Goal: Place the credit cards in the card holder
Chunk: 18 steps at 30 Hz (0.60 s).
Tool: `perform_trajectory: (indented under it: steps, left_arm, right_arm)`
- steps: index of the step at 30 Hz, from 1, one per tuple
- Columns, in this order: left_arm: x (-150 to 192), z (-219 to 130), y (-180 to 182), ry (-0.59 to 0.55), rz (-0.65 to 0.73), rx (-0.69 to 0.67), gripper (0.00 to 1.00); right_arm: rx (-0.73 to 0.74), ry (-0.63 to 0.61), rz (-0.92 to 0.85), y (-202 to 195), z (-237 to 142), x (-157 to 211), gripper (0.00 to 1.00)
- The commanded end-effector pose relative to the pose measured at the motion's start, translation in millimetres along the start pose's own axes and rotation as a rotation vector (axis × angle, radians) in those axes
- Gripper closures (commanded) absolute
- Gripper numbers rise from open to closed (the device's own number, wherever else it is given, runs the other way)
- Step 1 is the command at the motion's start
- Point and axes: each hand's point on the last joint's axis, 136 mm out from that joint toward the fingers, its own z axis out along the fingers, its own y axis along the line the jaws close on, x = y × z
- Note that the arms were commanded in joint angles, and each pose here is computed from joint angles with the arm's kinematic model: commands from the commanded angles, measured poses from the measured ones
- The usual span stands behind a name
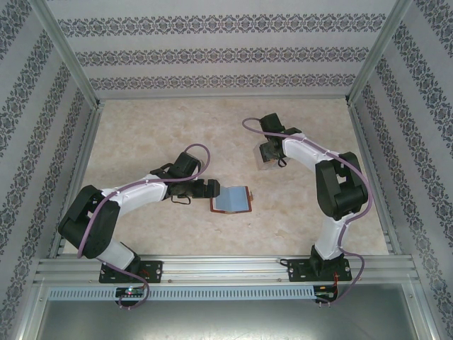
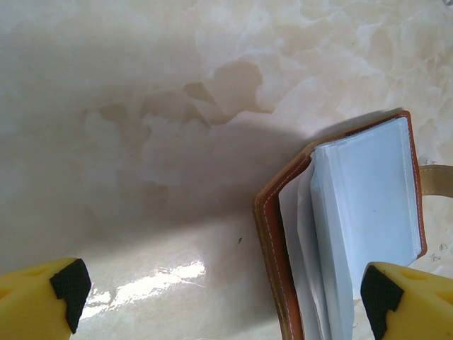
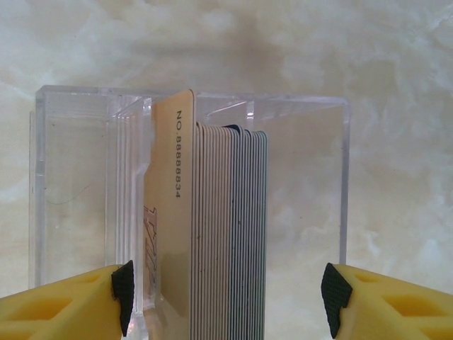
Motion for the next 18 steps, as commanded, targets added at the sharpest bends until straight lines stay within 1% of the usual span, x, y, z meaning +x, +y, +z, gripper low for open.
perform_trajectory:
  steps: [1,6,14,16,18]
  left_arm:
    - [1.5,-0.2,-3.7,-0.006,0.023,0.017,0.00]
    - [1.1,0.3,-3.7,-0.002,0.025,0.015,0.00]
    - [2.1,0.9,-3.3,0.000,0.023,0.017,0.00]
    - [1.0,0.9,-4.7,-0.007,0.026,0.025,0.00]
    - [0.1,0.9,-5.1,-0.005,0.031,0.022,0.00]
  right_arm:
    - [0.061,-0.029,-0.006,-12.8,-11.5,-9.0,0.29]
    - [0.067,-0.035,-0.012,-13.9,-12.2,-10.9,0.33]
    - [0.071,-0.045,-0.005,-15.6,-15.9,-14.5,0.31]
    - [0.064,-0.042,-0.003,-15.7,-14.7,-14.5,0.33]
    - [0.071,-0.038,-0.004,-16.8,-12.7,-13.8,0.37]
